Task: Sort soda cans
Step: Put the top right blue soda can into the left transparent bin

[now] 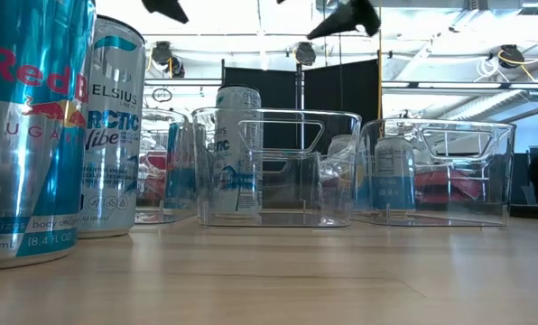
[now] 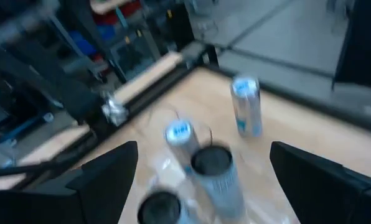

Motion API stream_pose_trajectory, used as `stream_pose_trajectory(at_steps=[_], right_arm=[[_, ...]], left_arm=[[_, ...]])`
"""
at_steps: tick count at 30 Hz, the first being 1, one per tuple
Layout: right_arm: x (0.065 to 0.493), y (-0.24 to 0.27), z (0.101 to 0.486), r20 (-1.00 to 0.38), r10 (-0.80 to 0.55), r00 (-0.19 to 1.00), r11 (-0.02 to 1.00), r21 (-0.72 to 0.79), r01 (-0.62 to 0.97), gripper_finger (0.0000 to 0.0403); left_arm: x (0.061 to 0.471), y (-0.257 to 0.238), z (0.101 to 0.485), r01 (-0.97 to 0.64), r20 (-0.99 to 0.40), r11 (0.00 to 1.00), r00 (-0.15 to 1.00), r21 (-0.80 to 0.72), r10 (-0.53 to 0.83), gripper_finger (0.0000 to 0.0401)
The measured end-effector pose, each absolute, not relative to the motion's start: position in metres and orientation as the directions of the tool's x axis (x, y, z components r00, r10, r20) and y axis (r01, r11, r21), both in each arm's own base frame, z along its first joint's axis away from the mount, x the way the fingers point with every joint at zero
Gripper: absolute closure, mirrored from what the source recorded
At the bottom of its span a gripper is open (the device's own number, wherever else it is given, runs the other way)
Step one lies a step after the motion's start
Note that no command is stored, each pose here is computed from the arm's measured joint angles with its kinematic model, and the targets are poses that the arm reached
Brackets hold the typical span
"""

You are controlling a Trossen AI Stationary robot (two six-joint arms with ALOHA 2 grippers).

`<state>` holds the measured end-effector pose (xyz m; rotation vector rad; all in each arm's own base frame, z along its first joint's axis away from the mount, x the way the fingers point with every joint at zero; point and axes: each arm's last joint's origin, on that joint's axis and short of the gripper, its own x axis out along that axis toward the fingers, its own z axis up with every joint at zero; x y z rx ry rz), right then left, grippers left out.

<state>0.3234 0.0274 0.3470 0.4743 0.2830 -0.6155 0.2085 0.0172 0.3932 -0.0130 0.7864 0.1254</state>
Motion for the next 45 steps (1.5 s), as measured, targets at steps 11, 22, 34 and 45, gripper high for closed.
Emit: stream_pose_trajectory(at_steps=[11,22,34,45], right_arm=[[0.353,-0.028,0.366,-0.178,-0.473,0.863,0.798,0.328,0.505,0.0051],[0.427,-0.106,0.4,-0.441,-0.457,0.772,0.778,0.222,0.587,0.0062],[0.453,-0.162,0.322,-0.659,-0.362,0.659,0.652,0.327,0.684,0.0062],[0.472,-0.169,0.286,-0.68,-0.358,0.64,0.696,0.263,0.668,0.0062]], left_arm=[[0.166,0.032,0.332,-0.236,-0.534,0.97,0.827,-0.051,0.173,0.0092],[0.129,0.033,0.324,-0.322,-0.458,0.938,0.858,-0.129,0.231,0.0092],[0.119,0.031,0.319,-0.351,-0.519,0.921,0.826,-0.169,0.22,0.0092],[0.118,0.03,0.317,-0.364,-0.537,0.911,0.817,-0.196,0.211,0.0092]])
